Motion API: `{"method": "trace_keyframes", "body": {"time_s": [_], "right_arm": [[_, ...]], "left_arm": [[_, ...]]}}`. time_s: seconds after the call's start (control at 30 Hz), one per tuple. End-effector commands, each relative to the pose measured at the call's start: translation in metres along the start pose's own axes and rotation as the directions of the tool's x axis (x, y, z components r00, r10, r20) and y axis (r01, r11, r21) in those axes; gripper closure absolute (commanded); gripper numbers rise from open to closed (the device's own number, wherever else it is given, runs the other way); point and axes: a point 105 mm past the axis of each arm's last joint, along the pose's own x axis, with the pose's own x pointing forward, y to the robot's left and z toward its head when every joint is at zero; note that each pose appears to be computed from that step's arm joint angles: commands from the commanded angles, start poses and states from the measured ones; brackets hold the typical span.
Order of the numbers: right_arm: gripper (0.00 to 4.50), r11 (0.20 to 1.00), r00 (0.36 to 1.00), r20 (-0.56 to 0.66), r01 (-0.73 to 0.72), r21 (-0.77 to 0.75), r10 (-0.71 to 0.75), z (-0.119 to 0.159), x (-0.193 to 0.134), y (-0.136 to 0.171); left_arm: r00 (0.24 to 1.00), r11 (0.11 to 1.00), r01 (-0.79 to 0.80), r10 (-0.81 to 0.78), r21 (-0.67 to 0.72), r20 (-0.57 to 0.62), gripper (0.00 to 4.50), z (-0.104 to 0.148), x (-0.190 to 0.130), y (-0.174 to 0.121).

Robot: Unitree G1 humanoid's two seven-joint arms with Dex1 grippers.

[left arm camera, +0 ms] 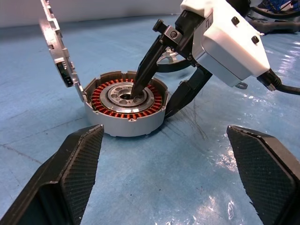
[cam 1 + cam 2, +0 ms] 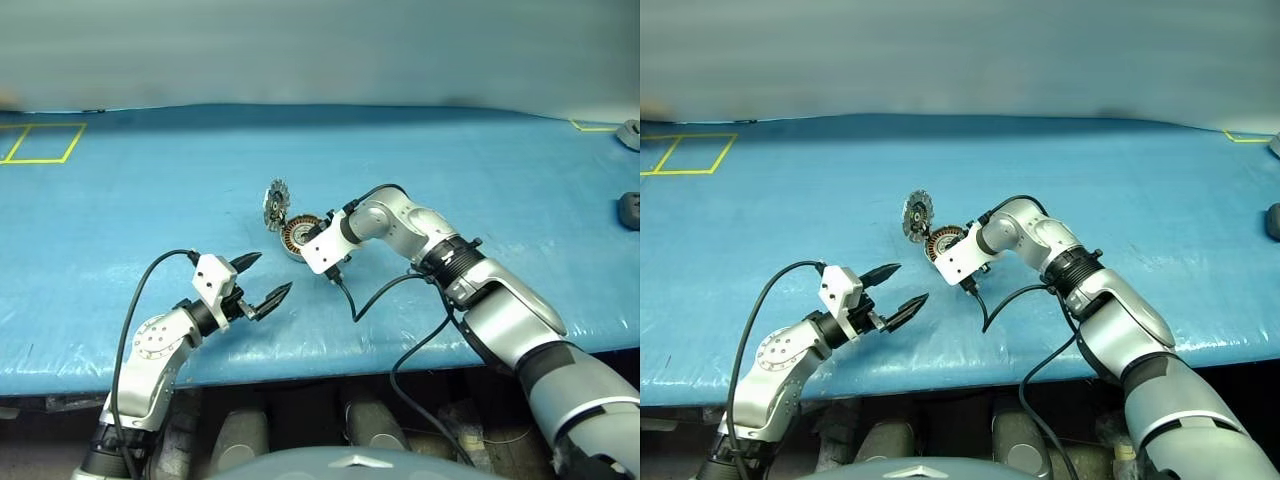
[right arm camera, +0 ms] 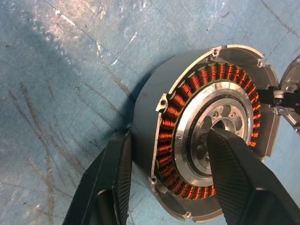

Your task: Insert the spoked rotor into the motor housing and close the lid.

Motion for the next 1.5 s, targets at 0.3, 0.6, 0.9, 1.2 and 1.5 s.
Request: {"method": "trace_keyframes", "body": {"time_s": [0.3,0.6,0.9,1.2,1.5], "right_arm": [[2.49,0.889,0.998,0.061,-0.037,0.457,0.010,0.012,-0.022,0.017],[2.49,0.858,0.997,-0.067,-0.008,0.514,0.050,0.017,-0.059,0.076],[2.49,0.749,0.990,-0.116,0.016,0.662,0.081,0.023,-0.048,0.091],[2.49,0.604,0.983,-0.164,0.081,0.793,0.084,0.027,-0.026,0.082],[1.76,0.646,0.980,-0.188,0.102,0.756,0.065,0.026,-0.020,0.074]], "left_arm": [[0.999,0.999,0.027,-0.028,0.018,0.034,0.00,0.008,0.006,-0.006],[0.994,0.995,0.101,-0.102,0.020,0.028,0.00,0.007,0.019,-0.009],[0.985,0.985,0.170,-0.171,0.024,0.038,0.00,0.008,0.036,-0.015],[0.986,0.986,0.162,-0.163,0.023,0.035,0.00,0.006,0.034,-0.014],[0.989,0.989,0.147,-0.147,0.024,0.033,0.00,0.005,0.030,-0.014]]}}
